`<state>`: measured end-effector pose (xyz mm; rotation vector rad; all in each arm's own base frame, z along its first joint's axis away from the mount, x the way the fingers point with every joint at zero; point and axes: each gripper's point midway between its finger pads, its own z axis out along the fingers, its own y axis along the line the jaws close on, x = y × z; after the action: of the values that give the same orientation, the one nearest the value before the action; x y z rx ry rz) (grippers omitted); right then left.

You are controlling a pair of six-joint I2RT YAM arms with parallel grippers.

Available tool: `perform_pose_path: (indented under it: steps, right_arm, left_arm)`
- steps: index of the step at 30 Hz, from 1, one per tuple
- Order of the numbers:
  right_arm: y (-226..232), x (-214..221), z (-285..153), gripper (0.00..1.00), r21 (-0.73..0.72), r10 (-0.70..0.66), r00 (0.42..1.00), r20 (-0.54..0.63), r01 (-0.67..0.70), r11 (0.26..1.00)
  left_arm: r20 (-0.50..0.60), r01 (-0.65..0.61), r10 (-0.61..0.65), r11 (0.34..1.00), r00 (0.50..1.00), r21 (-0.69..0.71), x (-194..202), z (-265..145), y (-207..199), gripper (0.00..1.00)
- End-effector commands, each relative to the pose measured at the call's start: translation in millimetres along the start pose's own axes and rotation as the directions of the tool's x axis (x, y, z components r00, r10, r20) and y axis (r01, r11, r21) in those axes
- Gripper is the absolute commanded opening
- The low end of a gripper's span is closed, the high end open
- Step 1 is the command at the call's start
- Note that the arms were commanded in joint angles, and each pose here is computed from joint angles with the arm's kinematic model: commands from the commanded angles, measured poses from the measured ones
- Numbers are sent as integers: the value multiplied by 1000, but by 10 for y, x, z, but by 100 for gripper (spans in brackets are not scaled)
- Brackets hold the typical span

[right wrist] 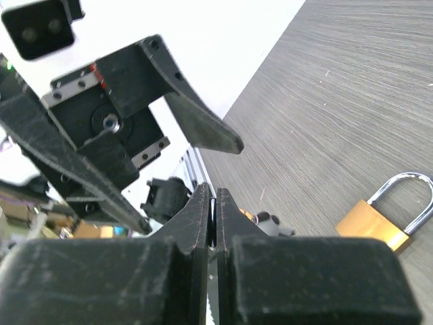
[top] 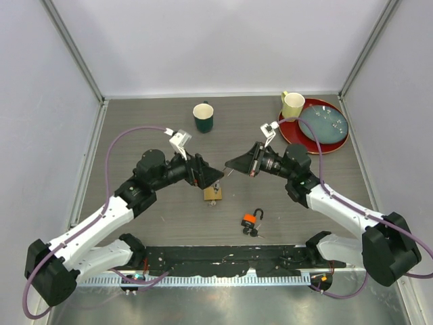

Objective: Lock with the key
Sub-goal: Lock the lock.

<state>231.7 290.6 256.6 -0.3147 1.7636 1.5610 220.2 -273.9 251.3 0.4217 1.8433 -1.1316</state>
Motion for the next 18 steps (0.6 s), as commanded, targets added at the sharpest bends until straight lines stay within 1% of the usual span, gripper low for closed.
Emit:
perform_pose_path:
  steps: [1,3,5,7,9,12,16,18]
  right_arm:
    - [137,-327,-15,1,-8,109,981,163,-109,994]
    - [88,-364,-37,1,9,154,968,201,-159,987]
    - [110,-399,-61,1,-5,190,955,229,-193,981]
    - [107,-451,-109,1,-6,223,937,269,-230,973]
    - [91,-495,-137,1,6,241,924,298,-254,967]
    - [99,-545,-190,1,15,256,909,329,-276,961]
    - [154,-603,-230,1,-3,273,899,342,-290,957]
    - [167,-625,-231,1,-7,277,896,346,-292,956]
  left_arm:
    - [146,-66,54,995,988,79,-343,10,-181,92]
    - [158,-81,64,992,985,101,-363,40,-207,91]
    - [184,-101,76,987,980,127,-417,65,-252,90]
    - [186,-108,81,984,979,142,-416,108,-259,88]
    - [202,-124,92,981,975,150,-448,142,-266,87]
    - [209,-136,105,980,972,145,-444,217,-220,82]
    - [185,-138,103,974,977,183,-393,313,-237,67]
    - [182,-134,98,971,978,196,-379,332,-246,67]
